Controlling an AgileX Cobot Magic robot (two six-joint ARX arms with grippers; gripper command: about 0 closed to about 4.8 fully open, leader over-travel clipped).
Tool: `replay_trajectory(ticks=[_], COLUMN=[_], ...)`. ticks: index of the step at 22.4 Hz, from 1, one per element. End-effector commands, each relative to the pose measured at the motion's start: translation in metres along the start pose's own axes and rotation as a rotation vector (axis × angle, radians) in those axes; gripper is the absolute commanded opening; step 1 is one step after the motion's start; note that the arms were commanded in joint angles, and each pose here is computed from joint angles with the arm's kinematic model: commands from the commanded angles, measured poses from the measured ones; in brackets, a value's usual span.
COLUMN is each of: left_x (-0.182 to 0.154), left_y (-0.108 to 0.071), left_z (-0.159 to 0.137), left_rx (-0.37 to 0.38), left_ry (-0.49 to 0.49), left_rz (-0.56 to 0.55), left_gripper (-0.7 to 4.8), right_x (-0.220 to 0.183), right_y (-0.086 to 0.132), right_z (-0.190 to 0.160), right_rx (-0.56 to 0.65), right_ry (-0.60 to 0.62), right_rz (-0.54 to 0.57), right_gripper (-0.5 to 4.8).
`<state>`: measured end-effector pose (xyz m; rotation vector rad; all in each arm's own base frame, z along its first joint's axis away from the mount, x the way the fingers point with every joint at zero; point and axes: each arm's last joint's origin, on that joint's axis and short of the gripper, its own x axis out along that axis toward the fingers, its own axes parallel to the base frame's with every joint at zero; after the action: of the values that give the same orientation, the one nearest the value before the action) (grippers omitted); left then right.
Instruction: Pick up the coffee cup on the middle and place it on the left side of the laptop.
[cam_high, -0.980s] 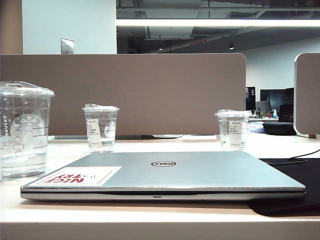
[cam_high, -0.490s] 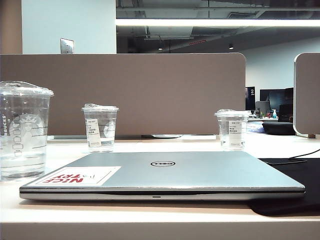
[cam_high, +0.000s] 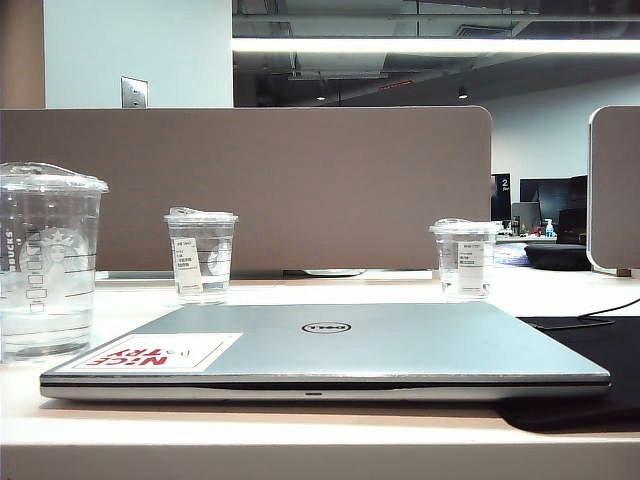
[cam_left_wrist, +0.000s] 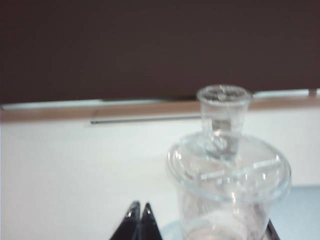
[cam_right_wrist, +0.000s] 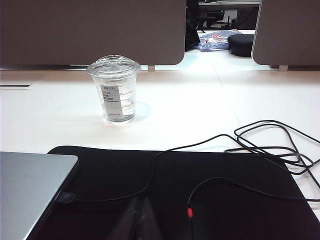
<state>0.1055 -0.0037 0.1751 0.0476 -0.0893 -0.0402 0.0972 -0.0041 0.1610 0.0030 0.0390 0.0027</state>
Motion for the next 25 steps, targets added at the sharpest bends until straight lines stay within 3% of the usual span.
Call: replay_trajectory(ticks=[1,8,25], left_x=[-0.0024,-0.0035,-0.0036], left_y=[-0.0009,-0.0014,-0.0028], left_z=[0.0041,0.0020,0.0021], left_rx=[0.002,0.032,0.017], left_ry=[-0.034,-0.015,-0.018], left_rz=[0.020,0.005,-0.042], left_gripper=[-0.03,-0.05,-0.04], right_x=[0.0002,0.0002,0.0002], right_y=[0.0000,0.0001,0.0001], right_z=[0.0005,0.0005,0.0005], right_rx=[-0.002,-0.002,-0.002], right_ry=[-0.015,-0.015,-0.015], right_rz=[0.002,0.002,0.002], right_gripper=[-0.05,-0.05,-0.05])
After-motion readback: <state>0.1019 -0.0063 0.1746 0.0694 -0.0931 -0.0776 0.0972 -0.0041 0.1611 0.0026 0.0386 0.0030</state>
